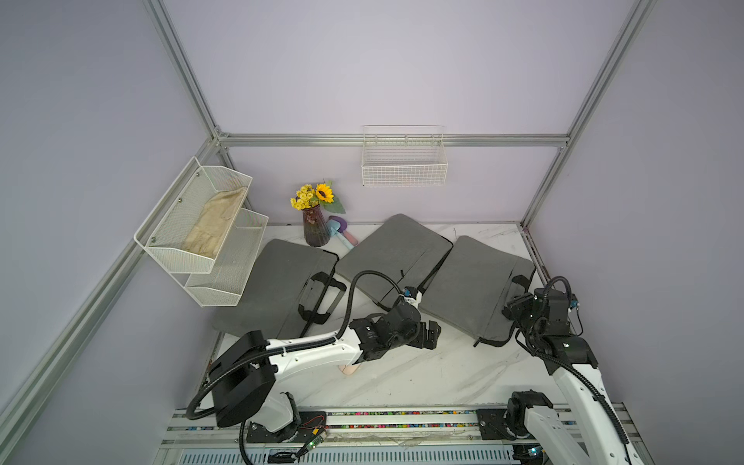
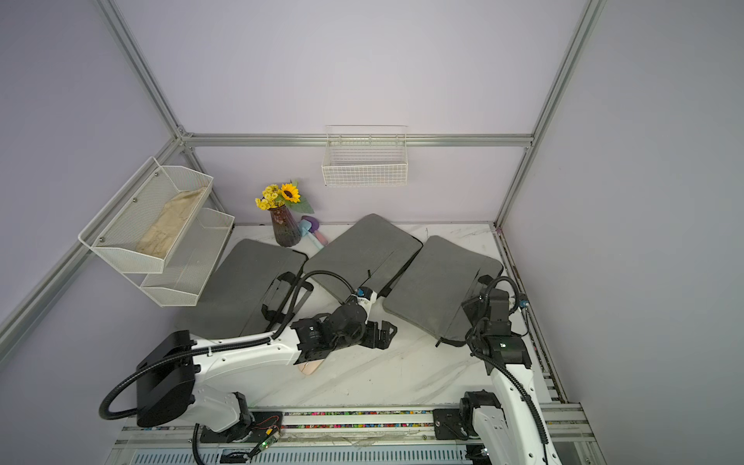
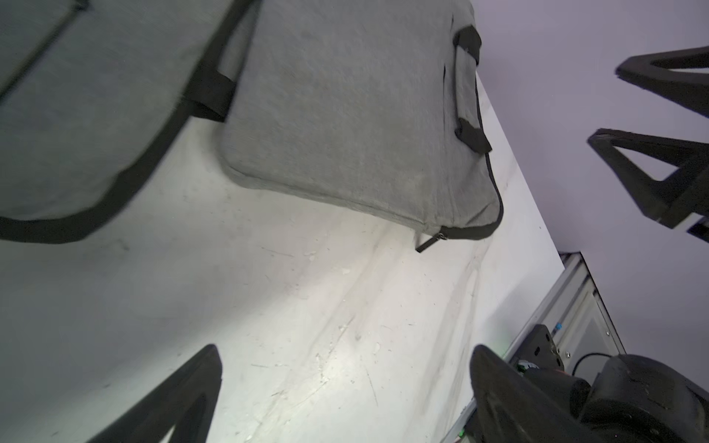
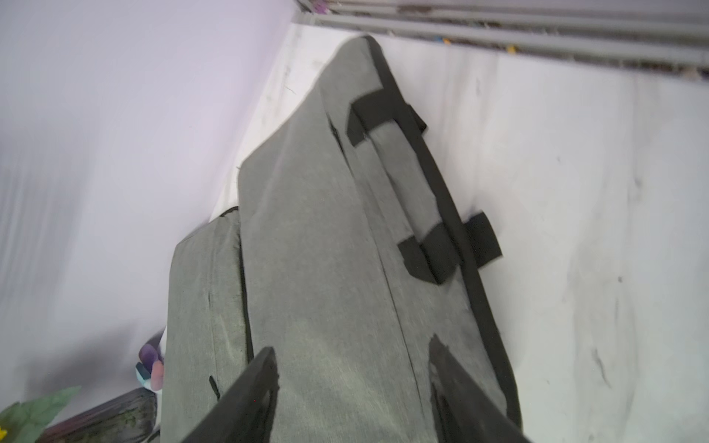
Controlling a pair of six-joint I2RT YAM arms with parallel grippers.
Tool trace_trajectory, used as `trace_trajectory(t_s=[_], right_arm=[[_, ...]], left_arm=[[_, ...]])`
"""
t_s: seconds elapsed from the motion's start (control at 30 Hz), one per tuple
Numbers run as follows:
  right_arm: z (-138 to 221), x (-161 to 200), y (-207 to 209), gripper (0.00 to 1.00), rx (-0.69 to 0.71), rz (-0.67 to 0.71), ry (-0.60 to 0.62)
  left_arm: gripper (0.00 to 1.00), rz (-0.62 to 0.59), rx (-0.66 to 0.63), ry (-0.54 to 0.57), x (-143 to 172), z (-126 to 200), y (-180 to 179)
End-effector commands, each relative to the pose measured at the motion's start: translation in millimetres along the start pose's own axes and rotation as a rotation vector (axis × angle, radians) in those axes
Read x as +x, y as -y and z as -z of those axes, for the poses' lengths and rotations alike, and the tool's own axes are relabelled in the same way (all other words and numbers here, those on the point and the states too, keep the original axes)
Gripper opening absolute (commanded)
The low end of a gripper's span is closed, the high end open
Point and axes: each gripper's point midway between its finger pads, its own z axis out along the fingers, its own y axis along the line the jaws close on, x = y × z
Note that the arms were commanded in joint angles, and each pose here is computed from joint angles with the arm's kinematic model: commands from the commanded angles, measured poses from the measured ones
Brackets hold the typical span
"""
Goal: Put the mouse into the laptop bag
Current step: Zip the zipper on the zippered laptop bag, then adjust the zippered laptop bag at the center of the board.
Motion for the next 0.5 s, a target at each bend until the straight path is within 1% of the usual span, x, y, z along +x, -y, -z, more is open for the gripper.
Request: trace_trajectory(t_s=[0.0,0.03,0.07,0.13,0.17,0.2,0.27,0.33,0.37,0.47], right_arm=[[-1,7,-37,0.74,-0.122,0.152,-0.059],[-5,22,-50,0.76,-0.170,0.184,-0.105],[-7,39,-68,0.79,-0.220,0.219,-0.127],[-8,81,-94,0.87,-0.230,0.319,-0.146],[-5,109,-111,0.91,-0.241,0.383,-0.154],[-4,133,-122,0.93,-0.247,0.431,-0.171],[-12,187,-142,0.93,-0.251,0.515,-0.237],[-22,228,-154,0.92,-0.244,0.580,-0.274],[-27,245,-158,0.91,-0.238,0.607,-0.279],[-44,280,-165,0.86,-0.239,0.633,-0.312]], left_arm=[[1.00,0.015,-0.181,0.083,-6,24,-56],[1.00,0.021,-0.200,0.098,-8,31,-65],[1.00,0.036,-0.219,0.108,-9,37,-75],[1.00,0.063,-0.262,0.127,-10,49,-96],[1.00,0.079,-0.299,0.147,-12,58,-109],[1.00,0.092,-0.340,0.159,-11,66,-123],[1.00,0.129,-0.418,0.182,-10,82,-151],[1.00,0.176,-0.462,0.179,-7,97,-173],[1.00,0.199,-0.483,0.179,-4,105,-184],[1.00,0.250,-0.573,0.205,2,132,-211]])
